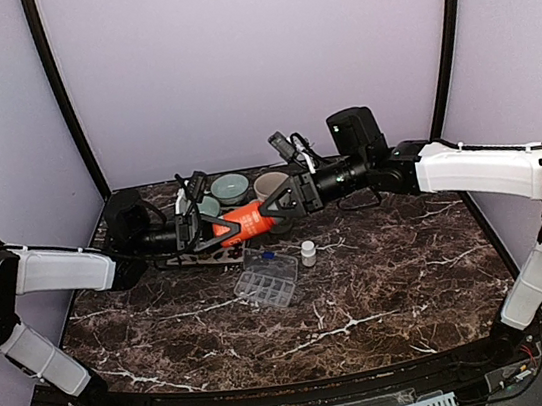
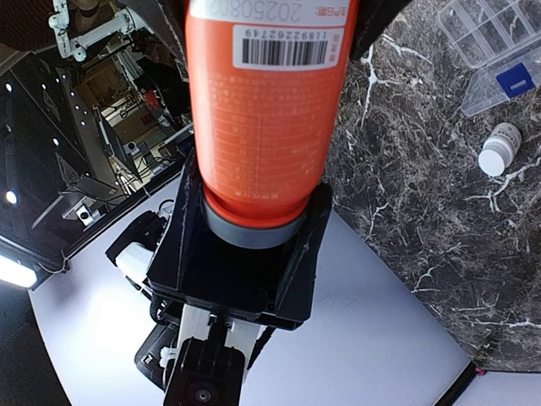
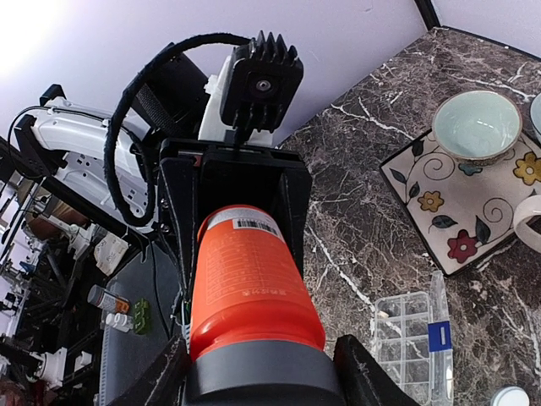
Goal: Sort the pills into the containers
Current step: Screw the lid of the pill bottle onto the pill bottle.
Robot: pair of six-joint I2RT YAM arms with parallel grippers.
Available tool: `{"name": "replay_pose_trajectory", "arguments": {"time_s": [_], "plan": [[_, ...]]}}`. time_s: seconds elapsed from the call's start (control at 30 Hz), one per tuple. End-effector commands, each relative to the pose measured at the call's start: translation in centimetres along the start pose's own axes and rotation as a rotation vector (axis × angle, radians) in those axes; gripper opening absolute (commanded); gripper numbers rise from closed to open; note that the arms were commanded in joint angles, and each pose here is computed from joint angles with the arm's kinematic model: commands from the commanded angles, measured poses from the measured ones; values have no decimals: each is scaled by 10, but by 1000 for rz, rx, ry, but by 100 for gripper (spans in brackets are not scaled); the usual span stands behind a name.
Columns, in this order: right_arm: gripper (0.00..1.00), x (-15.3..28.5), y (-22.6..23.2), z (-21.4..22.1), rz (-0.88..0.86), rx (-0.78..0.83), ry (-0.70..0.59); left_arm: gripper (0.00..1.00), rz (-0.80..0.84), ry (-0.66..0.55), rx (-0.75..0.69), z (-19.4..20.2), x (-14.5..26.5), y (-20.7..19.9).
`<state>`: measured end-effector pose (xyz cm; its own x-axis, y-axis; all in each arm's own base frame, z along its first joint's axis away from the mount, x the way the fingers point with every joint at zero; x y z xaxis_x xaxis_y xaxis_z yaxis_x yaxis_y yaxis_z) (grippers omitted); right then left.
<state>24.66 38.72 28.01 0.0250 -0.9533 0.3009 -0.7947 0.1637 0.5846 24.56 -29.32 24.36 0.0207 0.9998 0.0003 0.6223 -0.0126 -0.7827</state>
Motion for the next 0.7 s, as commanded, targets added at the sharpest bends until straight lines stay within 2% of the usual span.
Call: {"name": "replay_pose_trajectory", "arguments": {"time_s": [0.0, 0.67], "plan": [[41, -5, 11, -9, -50, 46, -17, 7, 75, -21, -95, -18, -3, -25], [41, -6, 15, -11, -89, 44, -30, 7, 155, -48, -80, -25, -4, -35]]}}
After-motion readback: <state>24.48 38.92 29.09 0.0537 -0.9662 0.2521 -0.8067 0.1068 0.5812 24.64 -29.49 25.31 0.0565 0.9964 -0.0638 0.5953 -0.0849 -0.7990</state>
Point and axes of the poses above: each gripper's point midway between its finger pads, its own x axis back along the fingers, its own y axis along the line the jaws close on, z = x × y, the point moved 3 cm from there along x, back along the fingers, and after that the axes turned 1 degree about x, right-handed, at the moved point
